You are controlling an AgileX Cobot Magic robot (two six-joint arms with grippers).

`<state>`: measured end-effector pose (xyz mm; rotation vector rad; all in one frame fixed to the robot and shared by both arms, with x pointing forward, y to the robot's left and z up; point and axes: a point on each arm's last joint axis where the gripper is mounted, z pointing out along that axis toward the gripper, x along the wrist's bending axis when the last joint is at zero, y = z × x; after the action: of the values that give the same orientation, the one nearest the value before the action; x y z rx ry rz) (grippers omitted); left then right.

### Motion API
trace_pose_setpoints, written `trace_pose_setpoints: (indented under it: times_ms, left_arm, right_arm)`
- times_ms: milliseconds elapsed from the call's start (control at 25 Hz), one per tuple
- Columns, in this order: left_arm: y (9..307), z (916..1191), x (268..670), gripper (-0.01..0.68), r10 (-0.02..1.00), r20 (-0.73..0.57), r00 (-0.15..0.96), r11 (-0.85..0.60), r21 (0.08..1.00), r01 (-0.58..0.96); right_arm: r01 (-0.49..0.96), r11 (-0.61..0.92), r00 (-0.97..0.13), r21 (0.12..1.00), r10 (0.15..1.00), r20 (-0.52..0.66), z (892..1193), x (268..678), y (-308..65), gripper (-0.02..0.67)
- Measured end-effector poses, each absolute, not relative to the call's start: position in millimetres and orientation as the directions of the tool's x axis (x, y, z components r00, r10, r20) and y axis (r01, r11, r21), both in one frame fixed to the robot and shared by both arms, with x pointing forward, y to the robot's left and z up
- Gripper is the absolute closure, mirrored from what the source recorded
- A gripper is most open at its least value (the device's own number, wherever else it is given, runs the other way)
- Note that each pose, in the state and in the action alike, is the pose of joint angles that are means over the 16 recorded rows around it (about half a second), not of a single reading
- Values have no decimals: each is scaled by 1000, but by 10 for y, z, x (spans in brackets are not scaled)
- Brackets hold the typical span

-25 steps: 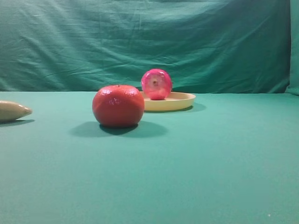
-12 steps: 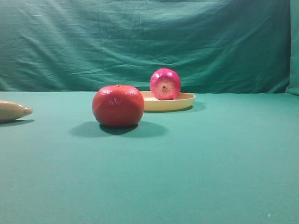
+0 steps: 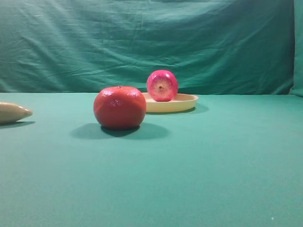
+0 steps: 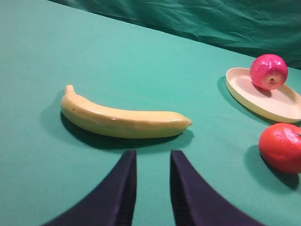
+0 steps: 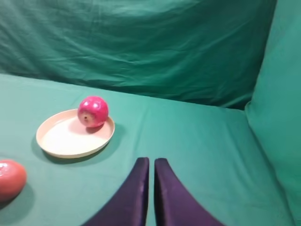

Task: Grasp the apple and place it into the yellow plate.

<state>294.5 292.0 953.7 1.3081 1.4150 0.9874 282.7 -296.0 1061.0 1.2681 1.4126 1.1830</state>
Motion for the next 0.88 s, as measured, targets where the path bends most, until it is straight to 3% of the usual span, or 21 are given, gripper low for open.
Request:
trace_pose_setpoints:
  times_ms: [480,880]
  left_arm:
    - [2920,9537,2945,516,994,-112,9,106,965,238]
    - [2920,9537,2945,516,994,-112,9,106,965,238]
  right_arm:
    - [251,18,-25,968,1000,-12,9697,2886,-2986,649]
    - [307,40,-33,951,999,-32,9466,2907,-2983,649]
